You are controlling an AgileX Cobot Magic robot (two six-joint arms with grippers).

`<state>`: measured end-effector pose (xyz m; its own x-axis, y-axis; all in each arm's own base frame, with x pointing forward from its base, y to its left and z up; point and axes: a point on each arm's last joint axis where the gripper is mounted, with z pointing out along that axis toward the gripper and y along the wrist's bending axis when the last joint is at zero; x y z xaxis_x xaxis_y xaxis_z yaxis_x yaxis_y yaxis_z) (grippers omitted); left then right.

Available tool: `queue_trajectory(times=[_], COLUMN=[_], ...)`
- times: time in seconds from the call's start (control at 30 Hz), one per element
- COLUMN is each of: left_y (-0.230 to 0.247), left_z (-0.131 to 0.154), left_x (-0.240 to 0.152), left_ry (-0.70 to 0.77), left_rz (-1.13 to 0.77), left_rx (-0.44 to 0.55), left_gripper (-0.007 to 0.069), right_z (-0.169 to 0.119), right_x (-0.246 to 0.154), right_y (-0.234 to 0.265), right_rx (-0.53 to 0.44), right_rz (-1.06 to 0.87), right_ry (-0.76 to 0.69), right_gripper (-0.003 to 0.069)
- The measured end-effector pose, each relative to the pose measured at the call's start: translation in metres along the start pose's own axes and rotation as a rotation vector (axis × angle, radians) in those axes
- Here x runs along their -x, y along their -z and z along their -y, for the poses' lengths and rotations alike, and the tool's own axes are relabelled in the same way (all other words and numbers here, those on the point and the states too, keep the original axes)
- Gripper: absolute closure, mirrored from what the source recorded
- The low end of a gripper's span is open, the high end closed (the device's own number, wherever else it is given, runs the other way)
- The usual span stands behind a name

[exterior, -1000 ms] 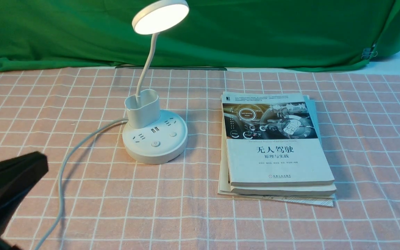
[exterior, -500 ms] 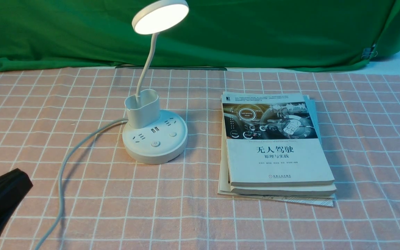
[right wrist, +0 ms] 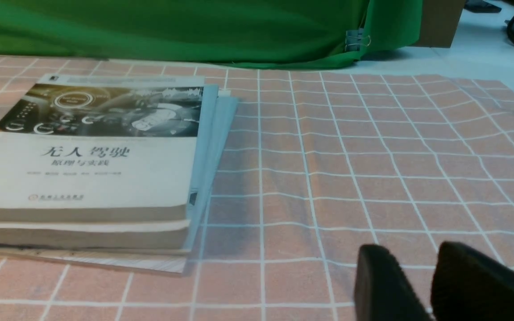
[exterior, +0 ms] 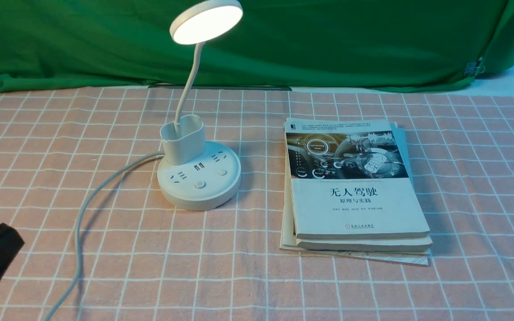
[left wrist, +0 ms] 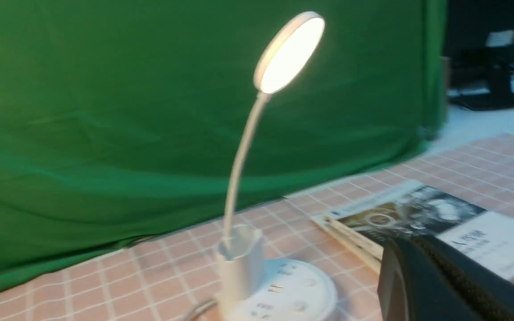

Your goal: Turn on the table lamp on the pink coffee tablecloth with your hand.

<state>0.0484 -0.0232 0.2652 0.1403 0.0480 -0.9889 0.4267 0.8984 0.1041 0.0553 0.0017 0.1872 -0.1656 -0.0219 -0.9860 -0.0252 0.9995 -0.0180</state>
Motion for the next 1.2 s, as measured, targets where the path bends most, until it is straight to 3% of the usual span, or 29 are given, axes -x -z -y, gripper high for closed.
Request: queue_trajectory(times=[0.33,0.47,0.63,1.2], left_y=[0.006,0.007,0.009,0.009], left_z=[-0.012,-0.014,-0.012,-0.012], left_x=[-0.046,-0.058,-0.074,-0.076], left_ry=[0.09,0.159,0.183,0.174], left_rz=[0.017,-0.061,-0.233,-0.262], left_rx=[0.318,0.375,0.373,0.367], left_gripper=[0.0624,0.0624,0.0624,0.0624], right_z=[0.0,0.0,0.0,0.0], right_x=[0.0,0.0,0.0,0.0], right_y=[0.0,0.0,0.0,0.0], right_rx=[0.0,0.0,0.0,0.0], right_rz=[0.0,0.0,0.0,0.0], right_ry=[0.0,0.0,0.0,0.001], right_gripper=[0.0418,0.0418,0.0418,0.0418])
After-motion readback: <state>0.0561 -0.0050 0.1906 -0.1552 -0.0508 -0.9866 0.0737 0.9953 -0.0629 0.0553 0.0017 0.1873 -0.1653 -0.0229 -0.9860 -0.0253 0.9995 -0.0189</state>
